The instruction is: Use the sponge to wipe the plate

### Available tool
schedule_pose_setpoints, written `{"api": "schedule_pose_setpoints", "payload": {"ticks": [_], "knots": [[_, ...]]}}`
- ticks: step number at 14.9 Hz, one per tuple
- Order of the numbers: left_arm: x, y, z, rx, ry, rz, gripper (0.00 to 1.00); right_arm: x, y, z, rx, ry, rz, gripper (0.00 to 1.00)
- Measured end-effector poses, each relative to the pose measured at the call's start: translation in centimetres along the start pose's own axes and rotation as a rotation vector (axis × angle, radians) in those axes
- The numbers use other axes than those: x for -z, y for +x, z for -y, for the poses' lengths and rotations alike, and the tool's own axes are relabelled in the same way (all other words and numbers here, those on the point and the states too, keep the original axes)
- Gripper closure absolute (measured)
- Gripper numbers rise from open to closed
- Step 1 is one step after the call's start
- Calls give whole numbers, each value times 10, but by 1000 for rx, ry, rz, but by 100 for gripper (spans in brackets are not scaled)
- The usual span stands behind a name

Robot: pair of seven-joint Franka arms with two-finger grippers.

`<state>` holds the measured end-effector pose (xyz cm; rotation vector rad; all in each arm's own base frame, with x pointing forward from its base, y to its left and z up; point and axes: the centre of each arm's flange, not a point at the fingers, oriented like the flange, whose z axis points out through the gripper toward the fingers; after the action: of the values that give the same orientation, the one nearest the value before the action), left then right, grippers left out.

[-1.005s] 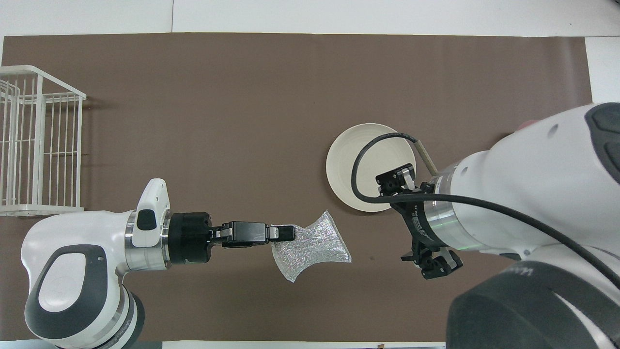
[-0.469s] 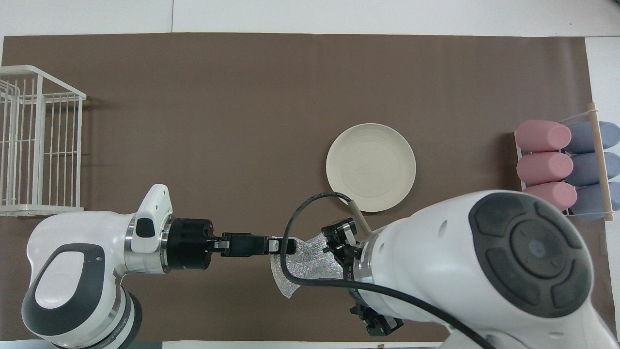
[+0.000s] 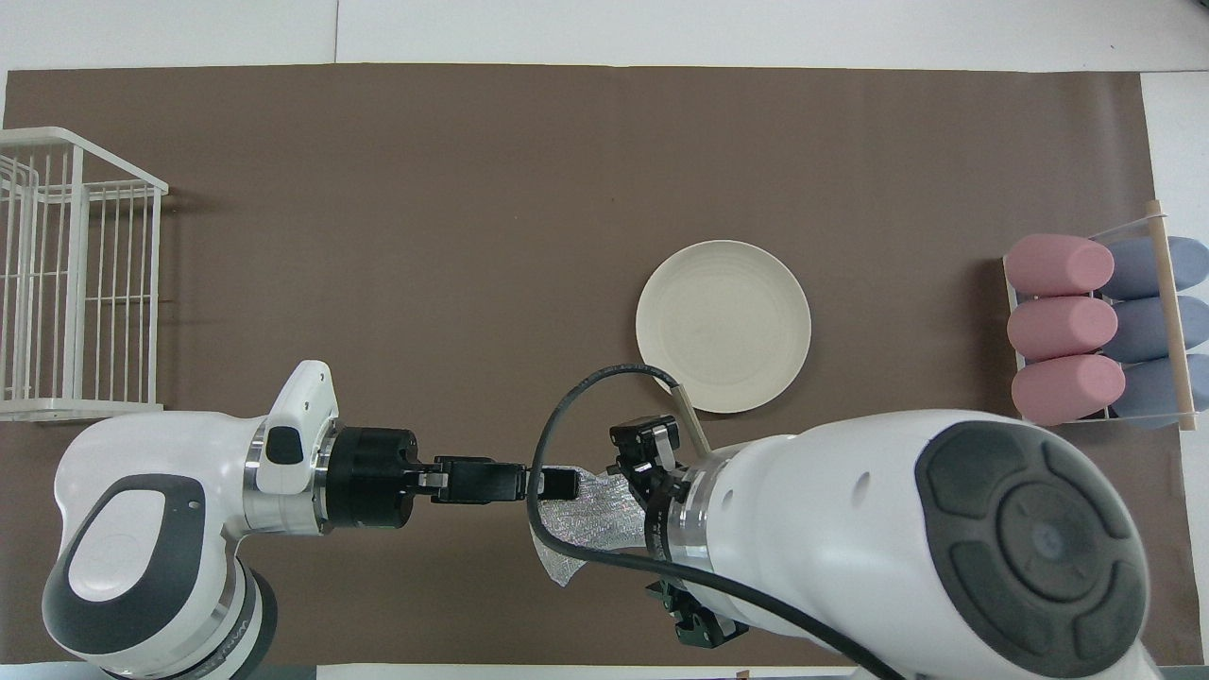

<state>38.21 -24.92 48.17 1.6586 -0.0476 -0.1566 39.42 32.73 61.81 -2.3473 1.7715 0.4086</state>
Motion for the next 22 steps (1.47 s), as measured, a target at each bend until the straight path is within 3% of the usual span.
{"api": "schedule_pose_setpoints", "payload": {"ticks": [7, 8, 14, 16, 20, 22], "knots": [[-1, -1, -1, 0, -7, 14, 95, -15, -2, 3, -17, 28, 6, 0], [-1, -2, -1, 0, -8, 16, 95, -17, -3, 2, -16, 24, 5, 7], [-3, -4, 0, 3, -14, 34, 95, -21, -10, -1, 12, 16, 9, 69], [-4, -5, 2, 5, -15, 41, 95, -20, -10, -1, 33, 17, 9, 84], [-4, -6, 2, 4, -12, 44, 95, -21, -10, -1, 59, 14, 8, 85], [-3, -5, 2, 6, -7, 43, 79, -23, -9, -3, 60, -3, 2, 89]]}}
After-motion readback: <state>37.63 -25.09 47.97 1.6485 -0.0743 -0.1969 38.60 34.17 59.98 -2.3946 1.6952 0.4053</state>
